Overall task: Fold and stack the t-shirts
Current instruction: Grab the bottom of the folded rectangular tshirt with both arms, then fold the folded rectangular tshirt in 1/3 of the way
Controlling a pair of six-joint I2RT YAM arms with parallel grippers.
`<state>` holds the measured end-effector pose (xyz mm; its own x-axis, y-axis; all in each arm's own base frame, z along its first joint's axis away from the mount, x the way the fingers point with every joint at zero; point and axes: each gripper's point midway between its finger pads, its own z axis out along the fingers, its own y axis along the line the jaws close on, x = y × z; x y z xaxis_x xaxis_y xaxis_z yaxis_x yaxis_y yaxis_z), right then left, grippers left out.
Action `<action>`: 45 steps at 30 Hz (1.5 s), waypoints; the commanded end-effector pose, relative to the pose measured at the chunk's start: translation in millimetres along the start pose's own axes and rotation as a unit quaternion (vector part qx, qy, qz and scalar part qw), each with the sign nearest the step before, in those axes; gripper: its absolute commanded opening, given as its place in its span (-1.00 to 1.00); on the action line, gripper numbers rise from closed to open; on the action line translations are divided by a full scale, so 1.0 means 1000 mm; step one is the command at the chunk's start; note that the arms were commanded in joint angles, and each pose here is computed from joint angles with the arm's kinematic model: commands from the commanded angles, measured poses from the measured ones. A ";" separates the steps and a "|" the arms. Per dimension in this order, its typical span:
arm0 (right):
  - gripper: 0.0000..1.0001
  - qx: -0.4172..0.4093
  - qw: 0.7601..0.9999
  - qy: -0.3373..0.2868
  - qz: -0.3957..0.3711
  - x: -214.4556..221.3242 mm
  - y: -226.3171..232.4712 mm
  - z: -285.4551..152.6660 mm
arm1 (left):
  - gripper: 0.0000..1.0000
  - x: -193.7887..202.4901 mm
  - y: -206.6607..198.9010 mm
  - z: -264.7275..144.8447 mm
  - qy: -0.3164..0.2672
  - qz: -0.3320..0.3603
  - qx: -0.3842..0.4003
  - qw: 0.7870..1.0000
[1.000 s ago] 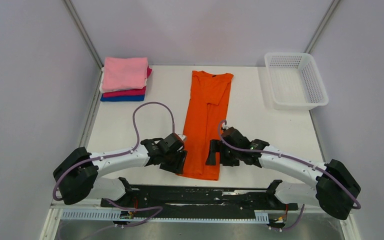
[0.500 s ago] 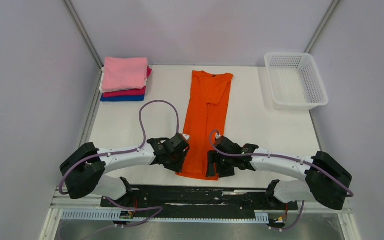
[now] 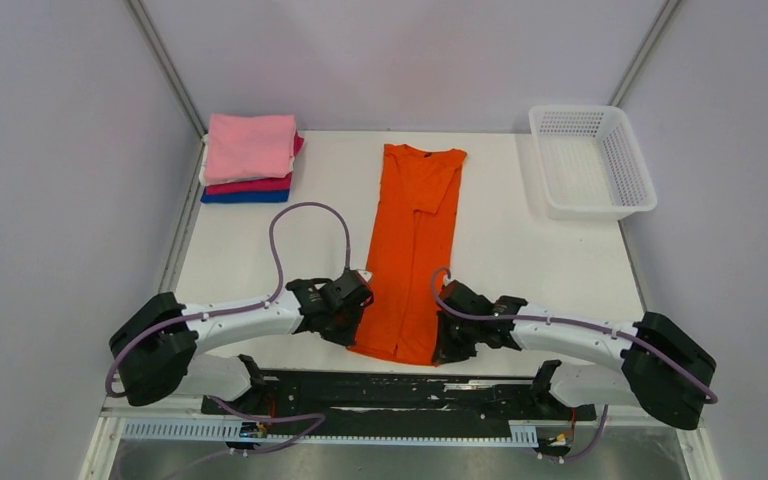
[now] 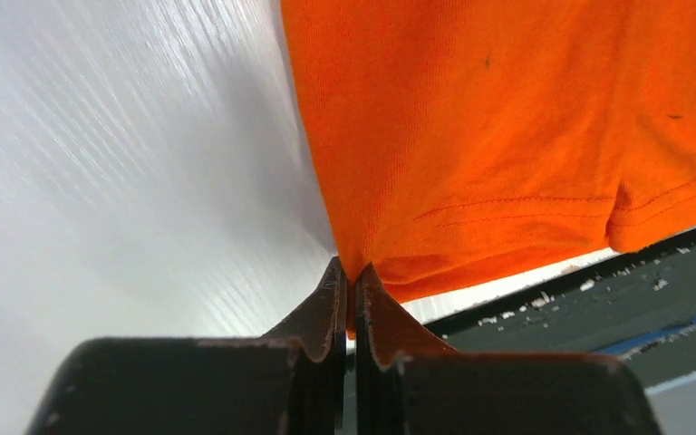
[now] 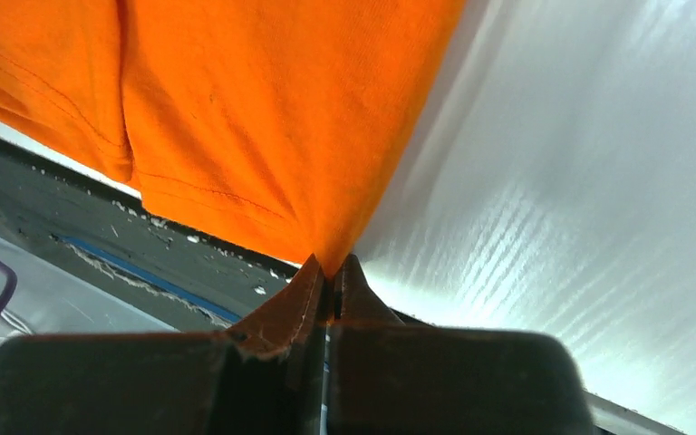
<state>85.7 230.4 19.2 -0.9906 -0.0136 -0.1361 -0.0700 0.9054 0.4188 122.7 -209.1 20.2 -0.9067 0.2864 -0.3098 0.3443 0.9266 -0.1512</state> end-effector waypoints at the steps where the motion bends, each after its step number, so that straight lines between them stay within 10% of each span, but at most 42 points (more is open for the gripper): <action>1: -1.00 -0.010 1.000 0.025 -0.010 0.020 -0.009 -0.010 | -1.00 0.016 0.001 -0.011 0.011 -0.012 0.018 1.000; 8: -1.00 -0.102 0.994 0.020 -0.036 0.028 0.014 -0.030 | -1.00 0.032 -0.033 -0.032 0.021 -0.030 0.133 0.990; 17: -1.00 -0.118 0.988 -0.097 -0.034 -0.030 0.034 -0.052 | -1.00 -0.029 -0.078 -0.057 -0.105 -0.006 0.243 0.964; 45: -1.00 -0.092 0.956 -0.270 0.061 -0.250 -0.011 -0.070 | -1.00 -0.261 0.005 -0.003 -0.221 -0.104 0.087 0.966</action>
<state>292.6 185.9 88.0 -0.8281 0.3530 -0.4354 0.0583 0.8268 0.5594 333.6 -281.1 92.9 -0.8200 -0.0649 -0.5687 0.2263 0.8758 -0.4263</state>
